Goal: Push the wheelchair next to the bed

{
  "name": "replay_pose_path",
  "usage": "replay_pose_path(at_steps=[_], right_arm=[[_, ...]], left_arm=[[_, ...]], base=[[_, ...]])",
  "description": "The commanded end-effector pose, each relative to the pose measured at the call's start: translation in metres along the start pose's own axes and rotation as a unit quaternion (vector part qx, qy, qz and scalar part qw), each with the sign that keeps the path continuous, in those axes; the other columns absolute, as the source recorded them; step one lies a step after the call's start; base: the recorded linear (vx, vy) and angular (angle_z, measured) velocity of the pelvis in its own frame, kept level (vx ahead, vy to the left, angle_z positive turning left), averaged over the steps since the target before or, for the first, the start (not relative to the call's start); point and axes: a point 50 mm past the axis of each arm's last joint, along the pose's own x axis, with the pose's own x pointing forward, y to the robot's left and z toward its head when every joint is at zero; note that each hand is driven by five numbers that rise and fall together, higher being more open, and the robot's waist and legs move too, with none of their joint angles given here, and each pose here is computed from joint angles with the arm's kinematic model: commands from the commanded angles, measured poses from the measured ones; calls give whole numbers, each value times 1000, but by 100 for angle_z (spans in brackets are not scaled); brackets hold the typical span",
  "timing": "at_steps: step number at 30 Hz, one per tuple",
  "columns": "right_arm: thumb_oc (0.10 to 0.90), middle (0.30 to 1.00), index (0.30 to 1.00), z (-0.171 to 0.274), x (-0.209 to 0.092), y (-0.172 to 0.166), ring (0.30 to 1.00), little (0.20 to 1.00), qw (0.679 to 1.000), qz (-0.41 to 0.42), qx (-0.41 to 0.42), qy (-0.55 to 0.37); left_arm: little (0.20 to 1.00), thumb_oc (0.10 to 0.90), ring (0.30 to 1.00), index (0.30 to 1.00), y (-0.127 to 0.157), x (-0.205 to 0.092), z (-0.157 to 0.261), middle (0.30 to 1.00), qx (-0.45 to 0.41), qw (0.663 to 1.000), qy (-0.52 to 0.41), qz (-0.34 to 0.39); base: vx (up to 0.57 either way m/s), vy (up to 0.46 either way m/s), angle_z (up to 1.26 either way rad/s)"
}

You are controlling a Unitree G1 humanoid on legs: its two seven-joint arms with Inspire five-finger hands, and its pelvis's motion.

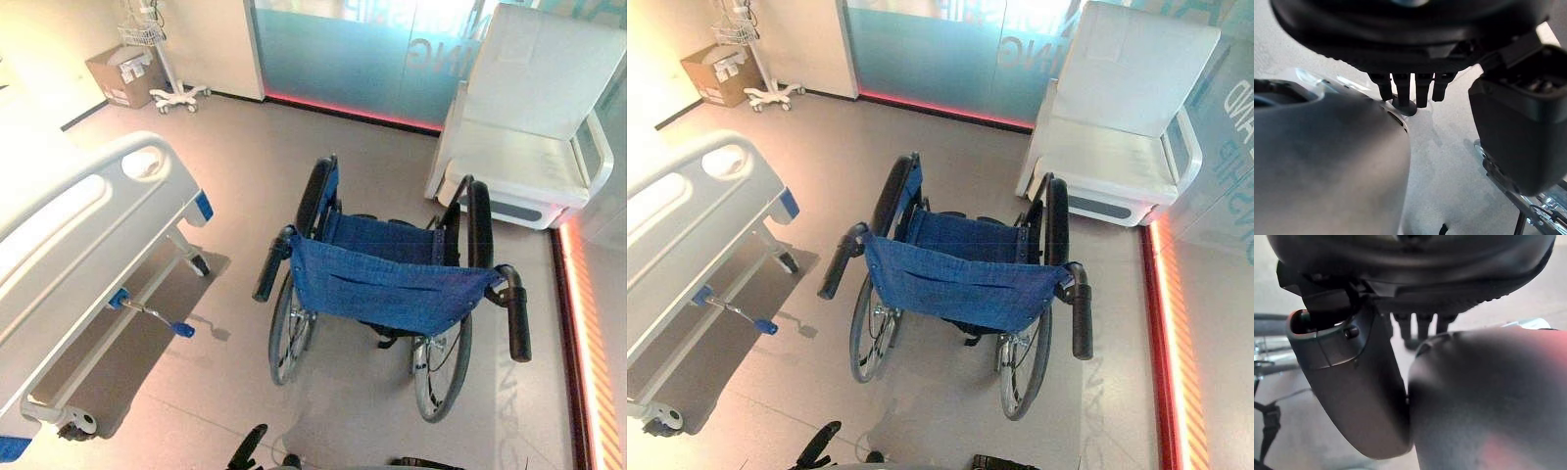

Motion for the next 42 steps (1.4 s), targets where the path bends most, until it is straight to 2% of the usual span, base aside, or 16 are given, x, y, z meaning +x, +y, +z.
replay_pose_path(at_steps=[1, 18, 27, 36, 40, 42], right_arm=[[800, 900, 900, -26, 0, -14, 900, 900, 998, -21, 10, 65], [800, 900, 900, -26, 0, -16, 900, 900, 998, -20, 10, 65], [800, 900, 900, -20, -1, -21, 900, 900, 998, -9, 34, 45], [800, 900, 900, 42, -24, -68, 900, 900, 988, 0, 128, -91], [800, 900, 900, 86, -54, -109, 900, 900, 969, -66, 127, -201], [800, 900, 900, 107, -70, -118, 900, 900, 954, -88, 144, -247]], left_arm=[[900, 800, 900, 900, -20, 4, -8, 900, 8, 998, 43, -35], [900, 800, 900, 900, -18, 3, -12, 900, 7, 998, 60, -35], [900, 800, 900, 900, -21, 2, 8, 900, -36, 997, 9, -65], [900, 800, 900, 900, 8, -22, 75, 900, -28, 991, -74, -112], [900, 800, 900, 900, 21, -45, 109, 900, -40, 975, -129, -174], [900, 800, 900, 900, 26, -58, 126, 900, -39, 966, -163, -195]], base=[[0, 0, 0], [0, 0, 0], [0, 0, 0], [-17, -2, -1], [-5, 8, -7], [-5, -2, -5]])
